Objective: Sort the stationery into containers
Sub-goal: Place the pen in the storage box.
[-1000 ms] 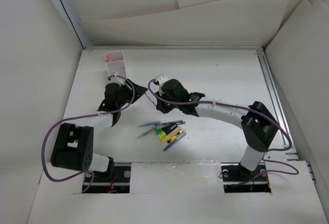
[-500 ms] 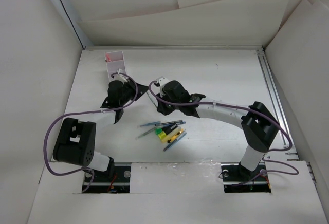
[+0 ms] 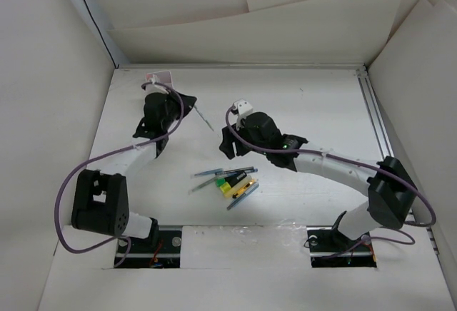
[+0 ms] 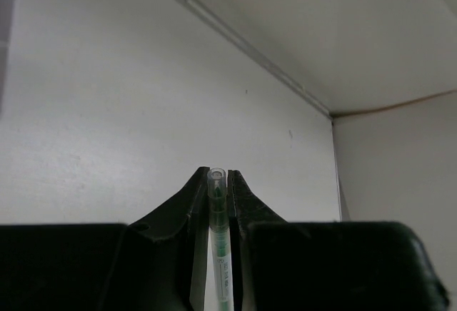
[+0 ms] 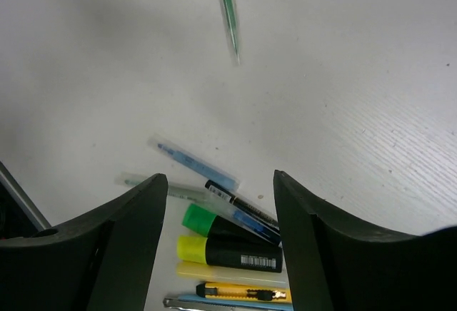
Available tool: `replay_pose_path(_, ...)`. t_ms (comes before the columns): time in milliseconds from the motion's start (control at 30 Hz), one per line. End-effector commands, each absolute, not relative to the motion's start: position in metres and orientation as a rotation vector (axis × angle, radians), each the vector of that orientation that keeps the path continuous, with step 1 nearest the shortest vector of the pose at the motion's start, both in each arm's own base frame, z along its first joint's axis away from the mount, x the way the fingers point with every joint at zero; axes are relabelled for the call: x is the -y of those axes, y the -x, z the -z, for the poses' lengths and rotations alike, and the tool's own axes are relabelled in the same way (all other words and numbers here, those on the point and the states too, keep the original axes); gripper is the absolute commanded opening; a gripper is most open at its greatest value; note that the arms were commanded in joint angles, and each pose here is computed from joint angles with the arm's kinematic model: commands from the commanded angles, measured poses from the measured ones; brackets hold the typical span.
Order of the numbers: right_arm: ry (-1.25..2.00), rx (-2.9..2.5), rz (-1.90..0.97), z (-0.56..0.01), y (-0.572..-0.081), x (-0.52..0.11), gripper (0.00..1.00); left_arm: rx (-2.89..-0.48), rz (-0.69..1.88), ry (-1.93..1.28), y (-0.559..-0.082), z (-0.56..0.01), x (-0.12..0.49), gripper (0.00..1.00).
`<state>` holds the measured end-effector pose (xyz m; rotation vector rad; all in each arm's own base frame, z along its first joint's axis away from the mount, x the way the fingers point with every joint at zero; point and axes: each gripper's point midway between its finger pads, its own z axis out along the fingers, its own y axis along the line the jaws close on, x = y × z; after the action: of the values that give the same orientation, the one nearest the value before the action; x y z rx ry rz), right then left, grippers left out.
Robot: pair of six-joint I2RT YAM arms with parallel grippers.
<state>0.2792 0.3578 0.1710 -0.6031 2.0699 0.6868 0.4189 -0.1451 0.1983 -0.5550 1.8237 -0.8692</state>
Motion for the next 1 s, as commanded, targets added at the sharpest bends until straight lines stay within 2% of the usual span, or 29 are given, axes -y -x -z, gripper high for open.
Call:
replay_pose_path(0,0.469,-1.956,-0.715,-0.209,-0.289,-0.357,0.67,-1.699,0.731,0.617,-0.449,-0.245,0.107,0.00)
replay_pose_path(200,0.371,-1.952,-0.683,-0.215,-0.298,-0.341,0.67,-1.648,0.520,0.700,-0.507,-0.282,0.060,0.00)
replay_pose_path(333,0.344,-1.951,-0.675,-0.215,-0.300,-0.333,0.67,-1.621,0.377,0.768,-0.535,-0.293,0.002,0.00)
replay_pose_path(500,0.343,-1.939,-0.713,-0.222,-0.299,-0.334,0.67,-1.580,0.126,0.819,-0.550,-0.307,-0.053,0.00)
replay_pose_path(967,0.395,-1.939,-0.790,-0.222,-0.291,-0.342,0.67,-1.514,-0.108,0.796,-0.583,-0.297,-0.087,0.00)
